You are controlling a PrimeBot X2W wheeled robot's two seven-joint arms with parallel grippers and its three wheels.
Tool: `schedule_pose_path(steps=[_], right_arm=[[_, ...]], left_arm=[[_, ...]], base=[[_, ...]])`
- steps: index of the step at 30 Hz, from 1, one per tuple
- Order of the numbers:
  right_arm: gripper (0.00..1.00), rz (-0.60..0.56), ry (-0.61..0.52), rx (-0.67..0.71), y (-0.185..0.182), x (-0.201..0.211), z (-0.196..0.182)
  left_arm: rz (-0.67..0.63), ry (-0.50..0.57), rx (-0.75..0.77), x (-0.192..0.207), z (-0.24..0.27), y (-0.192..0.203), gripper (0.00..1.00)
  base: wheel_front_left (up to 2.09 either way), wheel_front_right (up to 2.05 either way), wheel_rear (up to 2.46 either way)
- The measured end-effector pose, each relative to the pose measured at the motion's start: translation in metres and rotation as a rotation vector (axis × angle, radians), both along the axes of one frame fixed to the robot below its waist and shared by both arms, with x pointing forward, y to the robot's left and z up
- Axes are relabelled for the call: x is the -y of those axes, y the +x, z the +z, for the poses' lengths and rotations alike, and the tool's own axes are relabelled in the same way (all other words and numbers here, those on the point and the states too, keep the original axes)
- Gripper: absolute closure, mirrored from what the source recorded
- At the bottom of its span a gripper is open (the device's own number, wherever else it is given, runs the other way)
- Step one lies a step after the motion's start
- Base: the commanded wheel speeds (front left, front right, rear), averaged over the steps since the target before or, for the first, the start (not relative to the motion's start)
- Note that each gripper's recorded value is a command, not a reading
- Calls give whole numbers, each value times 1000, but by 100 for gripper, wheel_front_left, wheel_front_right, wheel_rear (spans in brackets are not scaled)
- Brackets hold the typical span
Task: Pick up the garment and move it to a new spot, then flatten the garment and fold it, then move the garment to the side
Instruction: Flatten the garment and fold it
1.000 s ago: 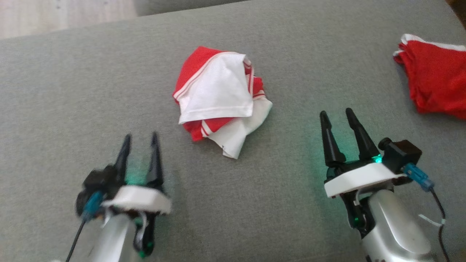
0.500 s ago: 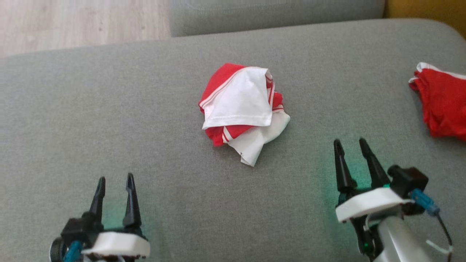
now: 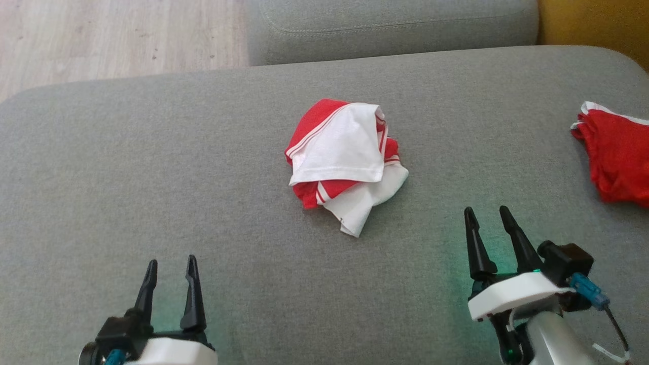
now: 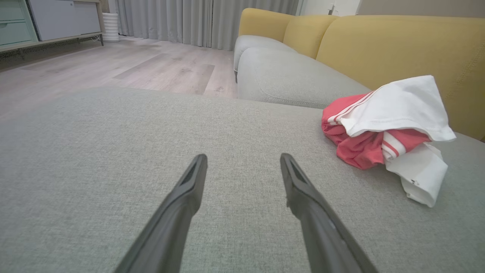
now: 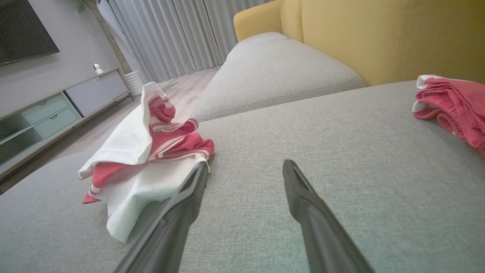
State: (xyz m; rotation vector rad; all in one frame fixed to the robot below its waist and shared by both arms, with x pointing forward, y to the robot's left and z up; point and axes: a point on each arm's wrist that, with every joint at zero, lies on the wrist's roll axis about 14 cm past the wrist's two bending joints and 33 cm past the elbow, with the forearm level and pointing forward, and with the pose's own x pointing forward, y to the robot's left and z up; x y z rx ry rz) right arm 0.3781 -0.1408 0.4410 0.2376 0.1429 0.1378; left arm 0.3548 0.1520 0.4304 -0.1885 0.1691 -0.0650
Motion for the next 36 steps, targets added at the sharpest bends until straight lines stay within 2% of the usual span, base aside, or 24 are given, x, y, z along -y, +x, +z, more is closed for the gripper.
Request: schedule_pose_path(steps=[5, 9, 16, 26, 27, 28, 29, 30, 36], right_arm=[[0, 24, 1, -2, 3, -8, -1], [0, 103, -11, -13, 6, -32, -6], [0, 251, -14, 22, 44, -82, 6], [0, 334, 18, -52, 68, -117, -21], [15, 339, 22, -48, 70, -120, -20], [50, 343, 28, -34, 74, -123, -16], [91, 349, 35, -15, 77, -126, -11], [100, 353, 42, 4, 81, -129, -5], [100, 397, 69, 113, 91, -146, 29]], left_arm=[[10, 1, 0, -3, 0, -2, 0], [-2, -1, -13, 1, -4, -3, 0], [-8, -18, -23, 5, -6, 1, 0], [57, -24, -91, -10, -25, -7, 0], [60, -22, -96, -11, -26, -8, 0], [63, -21, -99, -12, -27, -7, 0], [67, -19, -100, -12, -27, -7, 0], [69, -17, -97, -14, -27, -5, 0], [73, -22, -83, -15, -23, 1, 0]], base=[[0, 0, 0], [0, 0, 0], [0, 0, 0], [0, 0, 0], [0, 0, 0], [0, 0, 0], [0, 0, 0], [0, 0, 0], [0, 0, 0]])
